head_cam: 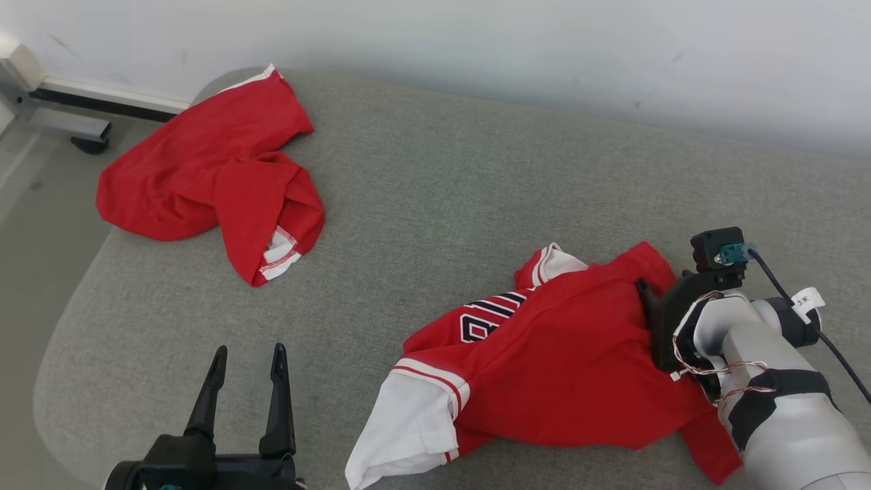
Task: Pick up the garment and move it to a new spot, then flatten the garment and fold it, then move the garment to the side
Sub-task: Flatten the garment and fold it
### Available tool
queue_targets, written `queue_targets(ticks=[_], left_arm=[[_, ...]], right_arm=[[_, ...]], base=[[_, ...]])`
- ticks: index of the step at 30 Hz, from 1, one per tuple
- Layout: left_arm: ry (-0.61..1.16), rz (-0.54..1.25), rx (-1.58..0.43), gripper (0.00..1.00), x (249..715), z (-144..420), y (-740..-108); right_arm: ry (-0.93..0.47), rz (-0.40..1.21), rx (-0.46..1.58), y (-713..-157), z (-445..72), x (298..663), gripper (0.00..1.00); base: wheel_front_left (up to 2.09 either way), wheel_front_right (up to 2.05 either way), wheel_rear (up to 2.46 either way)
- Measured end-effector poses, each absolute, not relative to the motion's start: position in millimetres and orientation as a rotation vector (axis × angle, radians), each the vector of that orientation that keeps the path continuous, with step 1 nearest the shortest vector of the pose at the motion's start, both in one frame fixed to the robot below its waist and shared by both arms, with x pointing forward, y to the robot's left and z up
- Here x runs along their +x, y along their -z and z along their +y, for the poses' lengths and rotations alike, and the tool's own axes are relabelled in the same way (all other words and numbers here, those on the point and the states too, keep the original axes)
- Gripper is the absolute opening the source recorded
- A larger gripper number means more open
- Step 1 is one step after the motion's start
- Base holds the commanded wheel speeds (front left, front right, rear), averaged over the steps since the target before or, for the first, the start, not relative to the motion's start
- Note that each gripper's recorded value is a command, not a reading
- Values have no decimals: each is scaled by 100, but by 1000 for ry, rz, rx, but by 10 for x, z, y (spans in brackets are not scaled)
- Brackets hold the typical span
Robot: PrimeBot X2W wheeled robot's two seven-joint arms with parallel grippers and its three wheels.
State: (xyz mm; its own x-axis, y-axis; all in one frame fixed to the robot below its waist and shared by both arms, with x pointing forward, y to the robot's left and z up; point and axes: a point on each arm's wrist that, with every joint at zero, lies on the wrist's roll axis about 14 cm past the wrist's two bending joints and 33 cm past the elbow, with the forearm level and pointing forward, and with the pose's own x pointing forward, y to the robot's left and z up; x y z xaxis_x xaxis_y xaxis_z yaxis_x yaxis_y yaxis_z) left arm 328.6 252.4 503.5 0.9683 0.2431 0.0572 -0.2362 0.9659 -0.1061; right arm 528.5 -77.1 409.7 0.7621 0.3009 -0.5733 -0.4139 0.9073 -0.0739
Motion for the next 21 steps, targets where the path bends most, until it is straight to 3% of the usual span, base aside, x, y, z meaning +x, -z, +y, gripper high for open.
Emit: queue_targets(ticks=[1, 3, 10, 17, 21], left_arm=[[-249, -68, -97, 100, 3281, 2542, -5030], [-264, -66, -94, 100, 3270, 2580, -5026], [-284, -55, -93, 100, 3236, 2633, -4987], [-244, -71, -98, 100, 3296, 2529, -5025], [-211, -76, -107, 100, 3317, 2429, -5032]], right_arm=[[-396, 602, -204, -4052, -753, 5272, 85], [-411, 586, -205, -4046, -689, 5291, 0], [-423, 453, -209, -4260, -674, 5405, 0], [-402, 173, -214, -4994, -804, 5609, 0], [-405, 74, -191, -5286, -833, 5547, 0]], base=[[0, 0, 0], [0, 0, 0], [0, 0, 0], [0, 0, 0], [0, 0, 0]])
